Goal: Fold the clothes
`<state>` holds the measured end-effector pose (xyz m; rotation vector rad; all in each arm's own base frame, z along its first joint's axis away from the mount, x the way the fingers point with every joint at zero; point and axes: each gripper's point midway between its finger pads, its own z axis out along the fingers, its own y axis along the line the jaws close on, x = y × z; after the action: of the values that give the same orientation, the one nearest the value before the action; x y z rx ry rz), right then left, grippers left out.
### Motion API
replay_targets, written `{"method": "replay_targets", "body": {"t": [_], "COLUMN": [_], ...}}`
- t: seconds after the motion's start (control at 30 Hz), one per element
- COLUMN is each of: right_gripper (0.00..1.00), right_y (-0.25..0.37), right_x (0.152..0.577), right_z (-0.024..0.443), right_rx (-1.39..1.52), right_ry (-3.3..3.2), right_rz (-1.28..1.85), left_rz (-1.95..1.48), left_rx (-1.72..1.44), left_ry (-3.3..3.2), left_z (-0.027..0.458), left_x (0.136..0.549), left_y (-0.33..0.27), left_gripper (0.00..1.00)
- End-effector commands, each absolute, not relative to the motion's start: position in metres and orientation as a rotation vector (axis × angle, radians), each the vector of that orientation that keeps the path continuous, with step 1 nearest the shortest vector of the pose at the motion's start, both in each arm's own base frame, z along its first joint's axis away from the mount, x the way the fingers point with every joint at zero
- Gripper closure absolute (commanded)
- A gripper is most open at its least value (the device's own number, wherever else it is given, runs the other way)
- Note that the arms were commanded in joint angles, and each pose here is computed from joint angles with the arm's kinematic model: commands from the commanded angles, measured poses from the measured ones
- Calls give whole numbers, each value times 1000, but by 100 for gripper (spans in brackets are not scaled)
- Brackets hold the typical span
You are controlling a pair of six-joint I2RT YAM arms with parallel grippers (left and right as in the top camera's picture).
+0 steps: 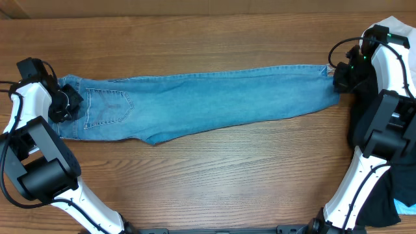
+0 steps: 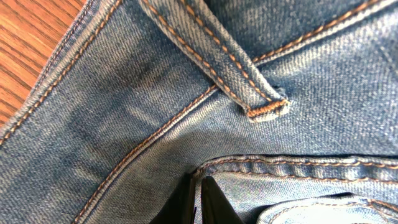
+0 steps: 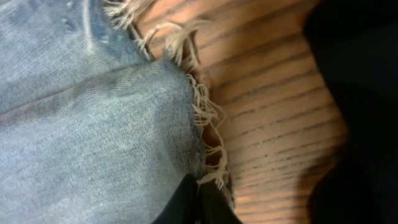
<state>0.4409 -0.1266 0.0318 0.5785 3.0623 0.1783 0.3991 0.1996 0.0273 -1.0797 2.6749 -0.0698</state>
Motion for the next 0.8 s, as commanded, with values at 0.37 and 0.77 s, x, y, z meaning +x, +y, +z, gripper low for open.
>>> {"method": "replay_targets", "body": {"t": [0.37, 0.77], "right_gripper": [96, 96], "right_y": [-124, -133], "right_x": [454, 479], "right_z": [141, 194], "right_rx": [558, 497], "right_ry": [2881, 2681], "right_rz": [194, 135], "left_rz": [-56, -56], "left_rx": [-1063, -1062], "left_ry": [2688, 2686], "left_z": [23, 24], "left_x": [400, 401], "left_y": [204, 204], "left_gripper": [91, 91]}}
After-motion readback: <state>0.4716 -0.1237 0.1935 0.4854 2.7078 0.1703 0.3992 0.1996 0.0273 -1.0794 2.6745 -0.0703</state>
